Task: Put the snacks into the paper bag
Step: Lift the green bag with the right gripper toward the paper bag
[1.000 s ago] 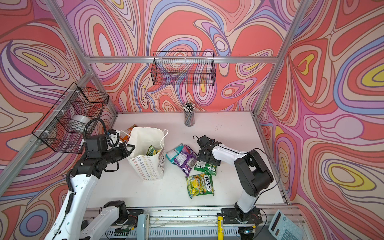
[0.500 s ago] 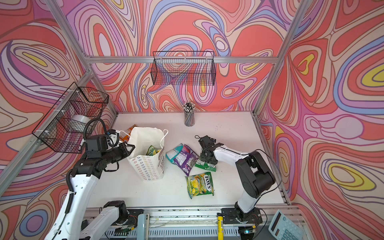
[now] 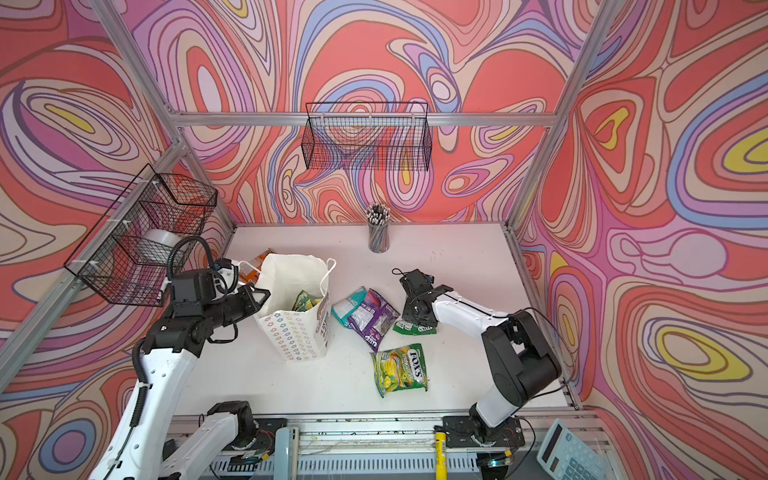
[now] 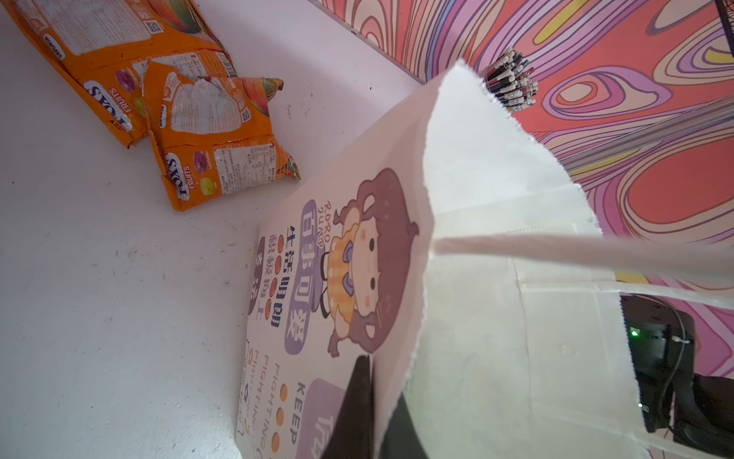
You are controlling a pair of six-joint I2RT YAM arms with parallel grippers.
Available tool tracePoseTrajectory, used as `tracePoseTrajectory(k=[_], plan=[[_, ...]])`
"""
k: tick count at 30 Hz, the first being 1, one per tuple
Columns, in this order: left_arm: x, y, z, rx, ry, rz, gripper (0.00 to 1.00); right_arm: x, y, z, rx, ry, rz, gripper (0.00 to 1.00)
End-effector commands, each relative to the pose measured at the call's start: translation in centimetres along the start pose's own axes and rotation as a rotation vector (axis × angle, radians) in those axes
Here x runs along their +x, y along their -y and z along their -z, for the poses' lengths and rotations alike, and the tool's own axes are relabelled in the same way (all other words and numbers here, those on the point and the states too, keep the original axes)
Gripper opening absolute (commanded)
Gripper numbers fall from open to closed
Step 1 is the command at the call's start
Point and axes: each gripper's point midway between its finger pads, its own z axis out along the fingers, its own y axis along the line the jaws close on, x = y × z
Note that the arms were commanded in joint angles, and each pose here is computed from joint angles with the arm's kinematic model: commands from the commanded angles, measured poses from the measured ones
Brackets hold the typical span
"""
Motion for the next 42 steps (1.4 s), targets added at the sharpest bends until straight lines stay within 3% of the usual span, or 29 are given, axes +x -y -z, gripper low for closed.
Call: tracePoseTrajectory(k=[1, 4, 13, 27, 35, 42], plan=[[-0.1, 0.4, 0.3, 0.022, 0.008, -0.008, 0.0, -2.2, -0.2, 3.5, -0.014, 0.09, 0.005, 0.04], [-0.1, 0.5, 0.3, 0.027, 0.008, -0.01, 0.0, -3.5, -0.4, 5.6, -0.035, 0.15, 0.006, 0.0], [-0.1, 1.2, 0.5, 0.067, 0.009, -0.013, 0.0, -7.5, -1.8, 11.1, -0.074, 0.299, 0.043, 0.0], [0.0, 1.5, 0.4, 0.085, 0.006, -0.01, 0.0, -12.7, -9.1, 20.5, -0.375, 0.464, 0.107, 0.0], [-0.1, 1.3, 0.5, 0.072, 0.013, -0.013, 0.0, -13.4, -18.5, 28.6, -0.571, 0.592, 0.282, 0.0], [-0.1, 1.3, 0.5, 0.074, 0.011, -0.014, 0.0, -9.9, -27.4, 32.9, -0.768, 0.598, 0.467, 0.0]])
